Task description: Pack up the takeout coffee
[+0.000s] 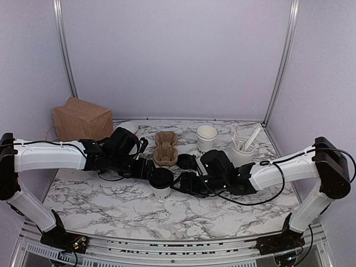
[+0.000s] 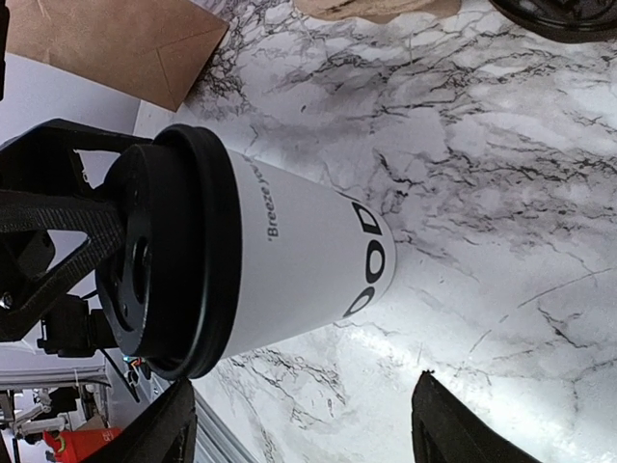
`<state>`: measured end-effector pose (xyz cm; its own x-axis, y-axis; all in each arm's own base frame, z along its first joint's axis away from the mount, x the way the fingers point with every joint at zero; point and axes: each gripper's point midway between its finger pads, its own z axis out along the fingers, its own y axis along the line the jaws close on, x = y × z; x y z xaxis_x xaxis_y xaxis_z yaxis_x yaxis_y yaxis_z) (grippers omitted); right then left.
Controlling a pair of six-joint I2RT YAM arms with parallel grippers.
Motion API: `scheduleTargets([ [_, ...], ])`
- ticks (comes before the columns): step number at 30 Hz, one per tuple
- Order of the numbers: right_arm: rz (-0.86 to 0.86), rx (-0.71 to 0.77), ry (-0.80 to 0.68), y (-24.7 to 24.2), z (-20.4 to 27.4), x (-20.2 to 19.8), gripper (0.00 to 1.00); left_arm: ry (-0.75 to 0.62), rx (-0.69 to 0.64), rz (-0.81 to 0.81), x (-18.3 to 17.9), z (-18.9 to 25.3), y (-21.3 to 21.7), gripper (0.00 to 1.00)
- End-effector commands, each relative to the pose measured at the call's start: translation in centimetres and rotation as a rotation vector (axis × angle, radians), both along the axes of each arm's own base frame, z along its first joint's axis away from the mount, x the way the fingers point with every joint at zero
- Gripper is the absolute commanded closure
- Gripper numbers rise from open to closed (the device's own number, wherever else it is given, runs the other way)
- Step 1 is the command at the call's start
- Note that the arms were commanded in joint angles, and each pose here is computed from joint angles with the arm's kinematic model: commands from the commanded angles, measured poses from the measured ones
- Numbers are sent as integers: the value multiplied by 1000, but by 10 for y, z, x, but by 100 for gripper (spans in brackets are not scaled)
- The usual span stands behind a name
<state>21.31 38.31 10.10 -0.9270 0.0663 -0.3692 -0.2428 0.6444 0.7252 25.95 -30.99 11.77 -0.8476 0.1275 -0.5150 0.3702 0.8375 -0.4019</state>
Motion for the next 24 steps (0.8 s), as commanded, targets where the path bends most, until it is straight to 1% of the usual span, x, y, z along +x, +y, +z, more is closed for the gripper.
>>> scheduleTargets([
  [1, -3, 20, -5, 4, 6, 5, 26, 23, 31, 6, -4, -13, 8, 25],
  [9, -2, 78, -36, 7, 34, 7, 26, 26, 7, 5, -5, -7, 0, 25],
  [15, -14, 92, -28, 9, 33, 8, 29, 31, 8, -1, -8, -9, -4, 27],
  [24, -16, 122, 19, 16, 14, 14, 39, 36, 12, -7, -10, -11, -5, 27],
])
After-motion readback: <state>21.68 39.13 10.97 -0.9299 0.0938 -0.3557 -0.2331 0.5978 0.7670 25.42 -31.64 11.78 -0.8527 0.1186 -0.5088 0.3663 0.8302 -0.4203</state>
